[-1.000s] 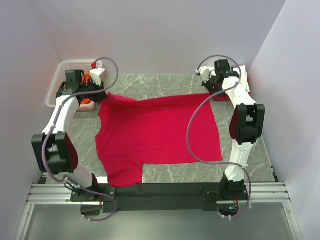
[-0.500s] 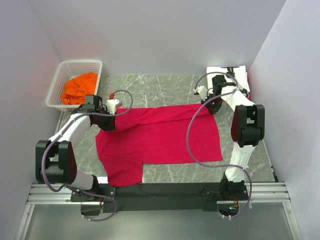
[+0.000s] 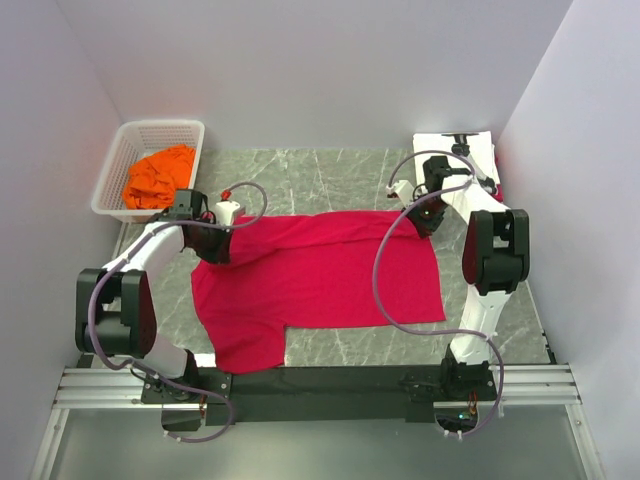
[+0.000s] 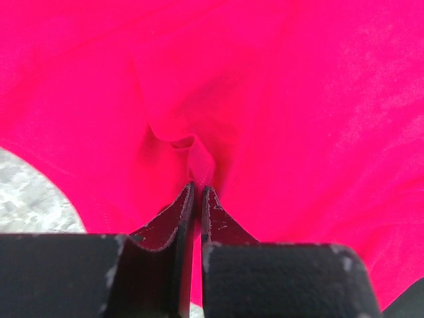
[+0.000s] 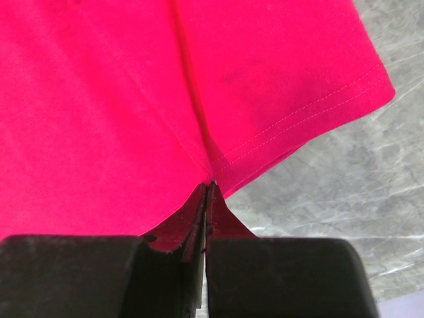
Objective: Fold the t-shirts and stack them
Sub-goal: Fold the tshirt
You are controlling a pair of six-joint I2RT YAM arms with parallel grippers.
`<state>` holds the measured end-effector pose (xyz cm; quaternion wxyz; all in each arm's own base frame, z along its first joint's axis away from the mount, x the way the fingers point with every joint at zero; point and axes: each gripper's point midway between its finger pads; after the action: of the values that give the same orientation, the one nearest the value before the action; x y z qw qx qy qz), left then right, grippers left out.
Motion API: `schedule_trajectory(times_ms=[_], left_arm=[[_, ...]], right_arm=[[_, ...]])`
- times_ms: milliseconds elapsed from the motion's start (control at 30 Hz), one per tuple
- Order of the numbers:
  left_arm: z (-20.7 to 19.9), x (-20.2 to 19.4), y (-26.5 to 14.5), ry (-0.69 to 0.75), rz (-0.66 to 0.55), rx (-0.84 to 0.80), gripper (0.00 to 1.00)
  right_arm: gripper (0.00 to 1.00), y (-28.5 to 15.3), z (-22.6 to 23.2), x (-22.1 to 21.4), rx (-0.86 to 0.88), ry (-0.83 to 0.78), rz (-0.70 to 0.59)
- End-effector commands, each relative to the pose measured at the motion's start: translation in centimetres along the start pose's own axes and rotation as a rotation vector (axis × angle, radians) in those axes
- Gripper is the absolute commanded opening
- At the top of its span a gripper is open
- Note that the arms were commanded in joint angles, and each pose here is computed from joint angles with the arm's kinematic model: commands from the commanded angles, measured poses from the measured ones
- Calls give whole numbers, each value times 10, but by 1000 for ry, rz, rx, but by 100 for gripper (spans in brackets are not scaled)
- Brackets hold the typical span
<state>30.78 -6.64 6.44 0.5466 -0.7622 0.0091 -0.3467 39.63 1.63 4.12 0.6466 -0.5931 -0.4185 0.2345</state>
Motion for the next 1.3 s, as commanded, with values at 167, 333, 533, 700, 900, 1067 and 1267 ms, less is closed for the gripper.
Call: schedule_trajectory(times_ms=[167,333,533,700,900,1067,1267], left_arm=[[2,29,-32,56,-65,6,0],[4,15,-26,53,-36,14,0],[5,9,-24,32,-33,-3,0],[16,17,-33,27,-62,6,0],[4,3,-20,33,-8,-69,1],[-13,2,-27,123,10,-152,22],[23,66,-43,144,-106,-90,43]], right_arm=[[0,-42,6,8,-31,-28,-38],[0,-34,7,-2,-35,-30,-13],[0,-27,4,-14,-20,-3,7],[0,-33,3,-11,-11,8,-16],[0,-20,17,-20,31,-4,26],[44,-30,27,-16,72,-14,8],[45,-54,-27,24,-68,83,-87]])
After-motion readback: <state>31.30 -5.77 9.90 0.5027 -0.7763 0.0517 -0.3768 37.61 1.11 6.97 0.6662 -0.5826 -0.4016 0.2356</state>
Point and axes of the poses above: each gripper's point midway between its finger pads, its own y axis out along the fingers, its own z axis along the line the jaws close on, x = y × z, and after that the axes turned 2 degrees about -y, right-handed
